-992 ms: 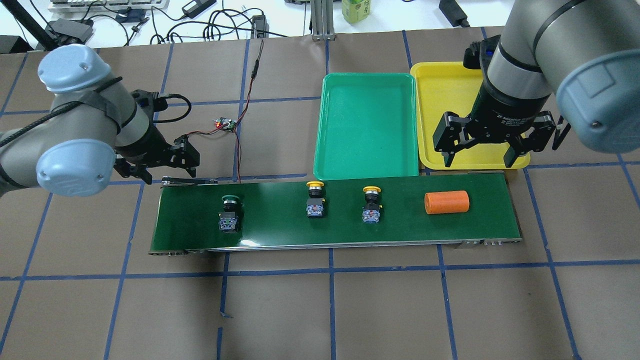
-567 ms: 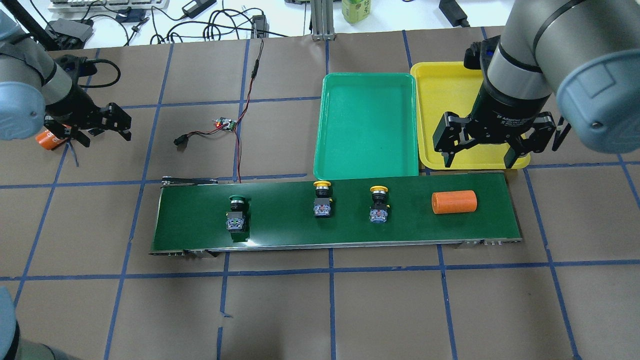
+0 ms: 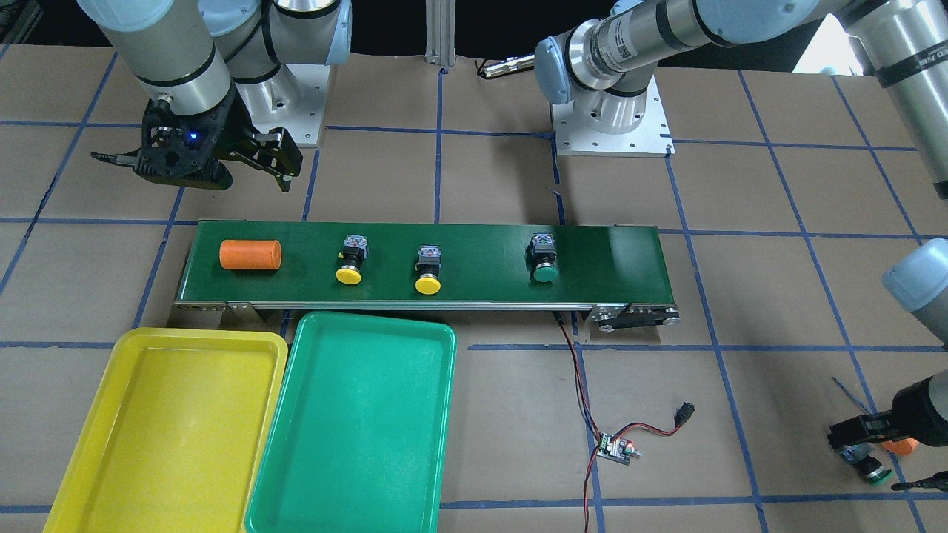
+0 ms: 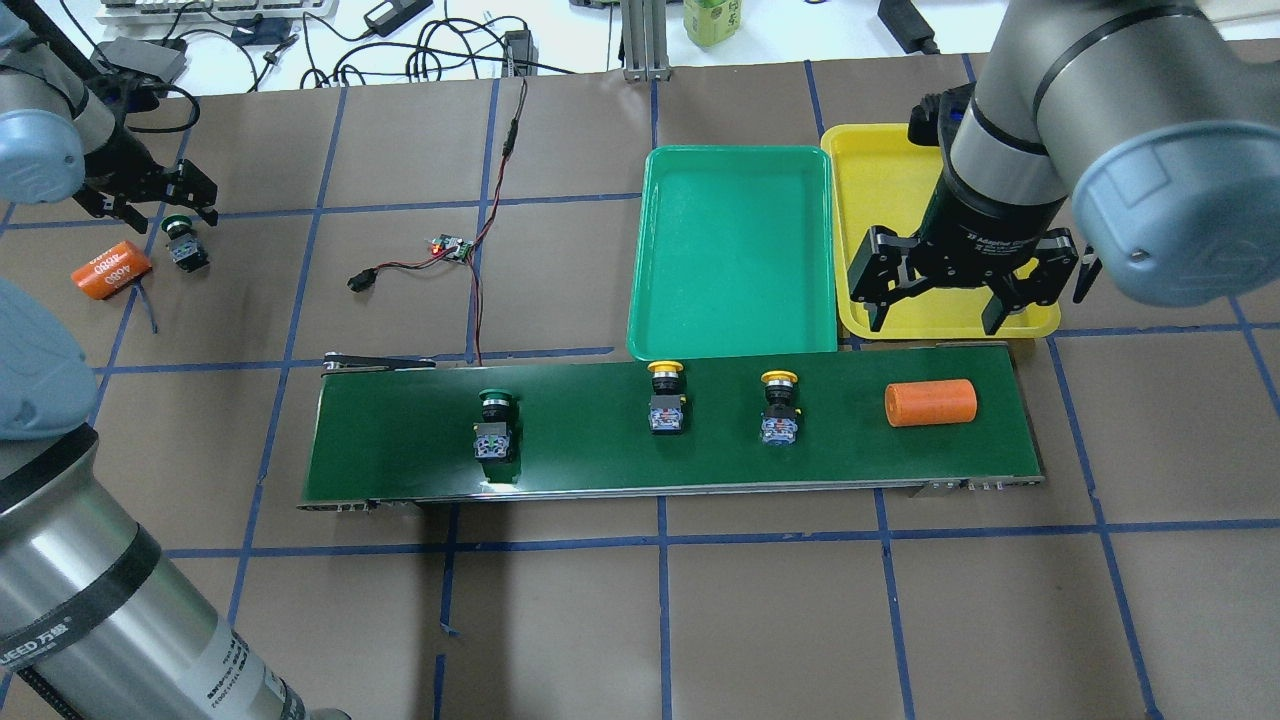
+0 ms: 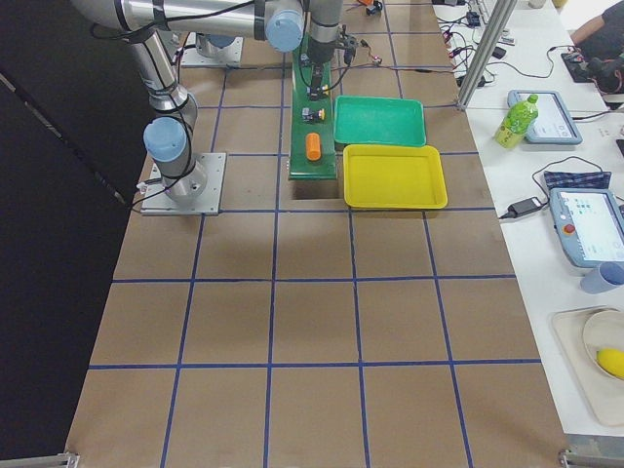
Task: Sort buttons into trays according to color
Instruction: 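Lower the right gripper onto the leading yellow-capped button while the left gripper withdraws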
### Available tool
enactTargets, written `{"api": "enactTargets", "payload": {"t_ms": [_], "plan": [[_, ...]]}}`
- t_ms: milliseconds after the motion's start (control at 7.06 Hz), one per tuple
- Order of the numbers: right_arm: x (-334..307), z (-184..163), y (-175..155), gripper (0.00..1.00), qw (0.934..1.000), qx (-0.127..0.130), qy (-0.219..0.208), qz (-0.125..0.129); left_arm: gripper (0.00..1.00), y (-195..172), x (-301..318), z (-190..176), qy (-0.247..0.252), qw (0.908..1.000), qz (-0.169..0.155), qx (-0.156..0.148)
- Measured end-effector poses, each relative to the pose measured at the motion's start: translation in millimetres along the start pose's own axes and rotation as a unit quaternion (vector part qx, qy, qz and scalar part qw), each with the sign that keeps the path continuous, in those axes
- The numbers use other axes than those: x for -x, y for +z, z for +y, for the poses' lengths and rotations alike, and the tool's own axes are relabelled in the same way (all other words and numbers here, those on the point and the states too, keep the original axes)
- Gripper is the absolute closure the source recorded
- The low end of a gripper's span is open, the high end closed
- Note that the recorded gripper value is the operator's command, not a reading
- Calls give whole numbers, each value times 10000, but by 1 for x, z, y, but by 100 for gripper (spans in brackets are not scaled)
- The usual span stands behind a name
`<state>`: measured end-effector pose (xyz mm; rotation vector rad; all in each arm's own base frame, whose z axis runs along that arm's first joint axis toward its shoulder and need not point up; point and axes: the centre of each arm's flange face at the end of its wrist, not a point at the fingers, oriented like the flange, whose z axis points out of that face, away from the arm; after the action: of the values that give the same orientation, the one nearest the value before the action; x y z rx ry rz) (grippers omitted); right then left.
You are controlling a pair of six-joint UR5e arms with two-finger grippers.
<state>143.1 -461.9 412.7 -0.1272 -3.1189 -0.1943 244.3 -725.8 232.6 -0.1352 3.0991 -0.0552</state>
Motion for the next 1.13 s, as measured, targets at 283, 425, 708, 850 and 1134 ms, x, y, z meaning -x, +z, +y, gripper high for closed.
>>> {"api": "enactTargets", "payload": {"t_ms": [283, 425, 708, 850, 1134], "plan": [[20, -17, 34, 0, 9997, -141, -180, 1, 0, 22, 12, -7, -4, 10000, -14, 27], [34, -21, 52, 0, 9993, -253, -291, -2, 22, 34, 14, -9, -14, 10000, -23, 13], [45, -27, 108, 0, 9987, -369, -347, -2, 83, 54, 17, -10, -18, 10000, -37, -3], [44, -26, 129, 0, 9989, -314, -339, 14, 85, 54, 19, -9, -41, 10000, -44, -6], [42, -22, 155, 1, 9994, -92, -333, 55, 90, 38, 16, -6, -62, 10000, -46, 18]]}}
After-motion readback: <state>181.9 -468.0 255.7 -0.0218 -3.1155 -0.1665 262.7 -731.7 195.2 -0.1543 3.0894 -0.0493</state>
